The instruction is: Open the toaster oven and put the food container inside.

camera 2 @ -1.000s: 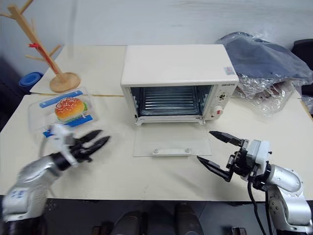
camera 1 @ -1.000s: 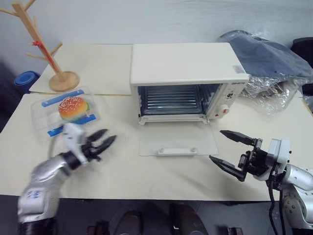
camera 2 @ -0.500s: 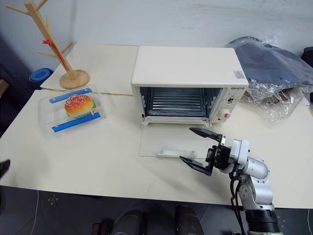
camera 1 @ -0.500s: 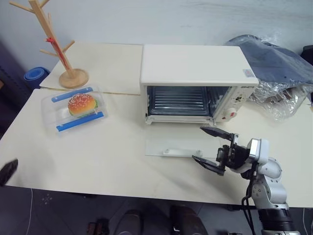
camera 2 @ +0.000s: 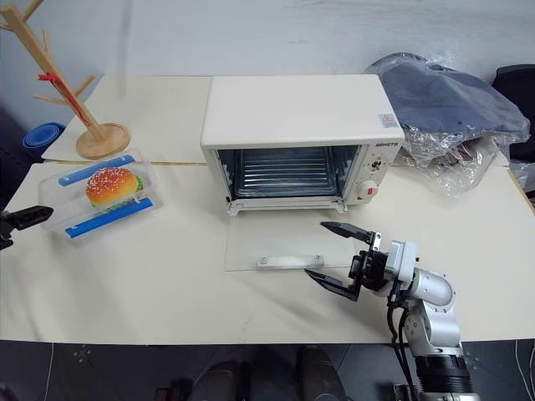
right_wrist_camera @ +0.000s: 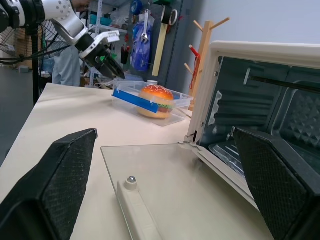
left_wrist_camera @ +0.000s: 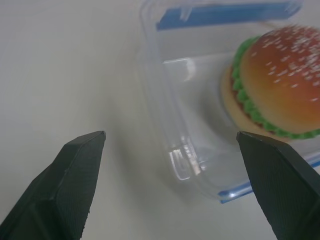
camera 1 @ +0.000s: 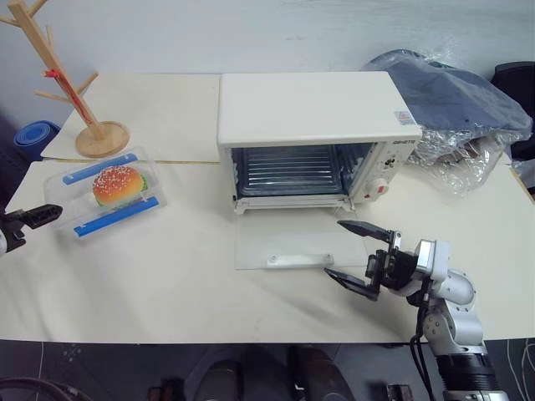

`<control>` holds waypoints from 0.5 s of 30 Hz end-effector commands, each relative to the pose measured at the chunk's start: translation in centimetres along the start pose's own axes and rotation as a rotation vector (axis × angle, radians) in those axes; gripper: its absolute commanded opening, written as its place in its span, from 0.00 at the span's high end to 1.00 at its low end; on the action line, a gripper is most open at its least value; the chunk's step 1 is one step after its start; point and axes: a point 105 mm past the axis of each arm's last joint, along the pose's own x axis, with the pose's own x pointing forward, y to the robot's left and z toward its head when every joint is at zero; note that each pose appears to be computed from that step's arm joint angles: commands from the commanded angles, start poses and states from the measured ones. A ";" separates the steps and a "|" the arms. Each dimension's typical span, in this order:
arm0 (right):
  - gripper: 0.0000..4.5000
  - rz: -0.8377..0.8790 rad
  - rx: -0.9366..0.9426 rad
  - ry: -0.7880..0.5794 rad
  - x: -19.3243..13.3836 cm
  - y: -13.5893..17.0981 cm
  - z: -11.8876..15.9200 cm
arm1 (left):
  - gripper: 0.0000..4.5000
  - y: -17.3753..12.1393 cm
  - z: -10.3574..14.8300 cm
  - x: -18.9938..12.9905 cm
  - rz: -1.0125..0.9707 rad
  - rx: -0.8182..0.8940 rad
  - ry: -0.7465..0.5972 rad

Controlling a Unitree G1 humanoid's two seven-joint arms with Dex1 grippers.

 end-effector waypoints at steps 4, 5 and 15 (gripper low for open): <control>0.00 -0.026 -0.047 -0.011 1.0 -0.2 1.2 | 0.32 1.3 0.9 0.4 0.036 0.003 0.024; 0.00 -0.030 -0.051 -0.009 1.1 -0.2 1.3 | 0.39 1.2 1.1 0.4 0.027 -0.011 0.018; 0.00 -0.043 -0.050 0.018 1.0 -0.4 0.9 | 0.95 -0.7 3.0 -1.4 -0.057 0.019 -0.016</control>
